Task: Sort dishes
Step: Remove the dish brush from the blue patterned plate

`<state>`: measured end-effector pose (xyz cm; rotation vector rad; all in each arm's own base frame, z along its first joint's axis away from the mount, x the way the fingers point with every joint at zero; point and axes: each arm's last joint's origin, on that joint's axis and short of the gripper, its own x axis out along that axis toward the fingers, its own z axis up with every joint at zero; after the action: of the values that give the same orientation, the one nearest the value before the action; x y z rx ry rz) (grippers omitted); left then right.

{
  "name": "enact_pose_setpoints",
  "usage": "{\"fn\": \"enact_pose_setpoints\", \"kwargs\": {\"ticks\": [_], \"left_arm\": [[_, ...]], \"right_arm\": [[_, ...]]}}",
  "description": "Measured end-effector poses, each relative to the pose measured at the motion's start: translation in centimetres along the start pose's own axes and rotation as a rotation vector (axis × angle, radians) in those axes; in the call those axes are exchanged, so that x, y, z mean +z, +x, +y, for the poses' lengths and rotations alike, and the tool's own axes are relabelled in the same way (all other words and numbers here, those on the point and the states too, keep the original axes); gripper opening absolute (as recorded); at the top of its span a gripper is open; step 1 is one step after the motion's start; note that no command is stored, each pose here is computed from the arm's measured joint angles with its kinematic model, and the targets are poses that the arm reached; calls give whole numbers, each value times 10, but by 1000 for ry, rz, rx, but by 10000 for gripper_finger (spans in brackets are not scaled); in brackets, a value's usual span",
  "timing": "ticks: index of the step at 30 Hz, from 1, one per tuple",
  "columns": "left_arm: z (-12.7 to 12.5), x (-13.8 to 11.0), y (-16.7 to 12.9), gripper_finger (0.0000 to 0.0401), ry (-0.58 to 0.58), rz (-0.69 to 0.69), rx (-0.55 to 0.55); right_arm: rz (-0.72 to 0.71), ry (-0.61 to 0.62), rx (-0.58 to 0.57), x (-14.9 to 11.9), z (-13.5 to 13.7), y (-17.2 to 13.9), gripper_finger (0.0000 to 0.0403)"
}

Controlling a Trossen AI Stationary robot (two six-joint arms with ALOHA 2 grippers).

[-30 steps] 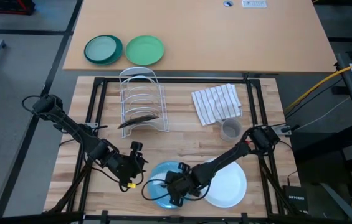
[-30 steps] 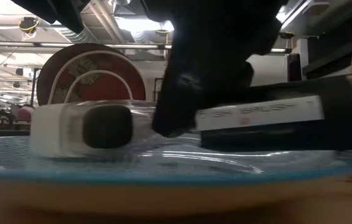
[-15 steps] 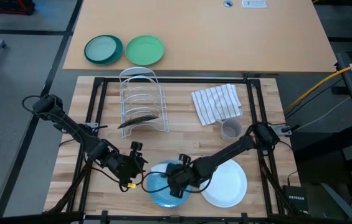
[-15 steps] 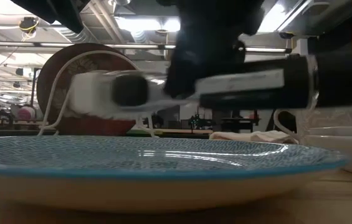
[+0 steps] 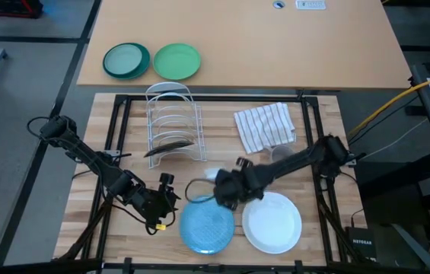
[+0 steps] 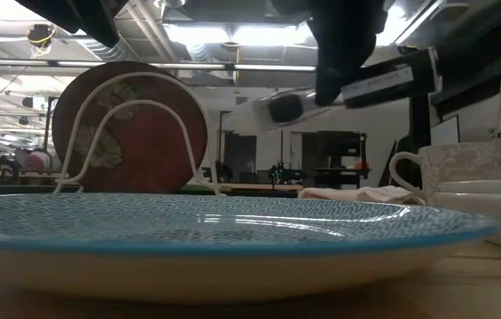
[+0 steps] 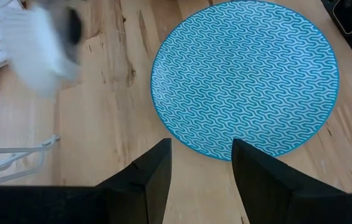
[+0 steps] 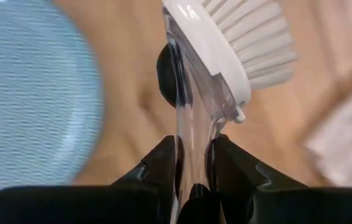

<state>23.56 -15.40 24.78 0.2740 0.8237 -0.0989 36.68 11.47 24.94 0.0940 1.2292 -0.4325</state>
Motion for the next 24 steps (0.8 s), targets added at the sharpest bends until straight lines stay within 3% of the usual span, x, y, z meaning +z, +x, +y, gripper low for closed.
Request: {"fn": "enact_pose_setpoints", "kwargs": {"ticks": [7,12,18,24], "left_arm": [[0,0,0,155,11,0,0],[0,0,0,155,-1,0,0],[0,0,0,155,-46,0,0],[0,0,0,155,-55,0,1]], "right_arm": [[43,35,-151,20,-68,-7,92],[79,82,-225,40,-127,5,92],[81,167,-242,61,-193,28,92],[46,232,-217,74,-231,51,92]]}}
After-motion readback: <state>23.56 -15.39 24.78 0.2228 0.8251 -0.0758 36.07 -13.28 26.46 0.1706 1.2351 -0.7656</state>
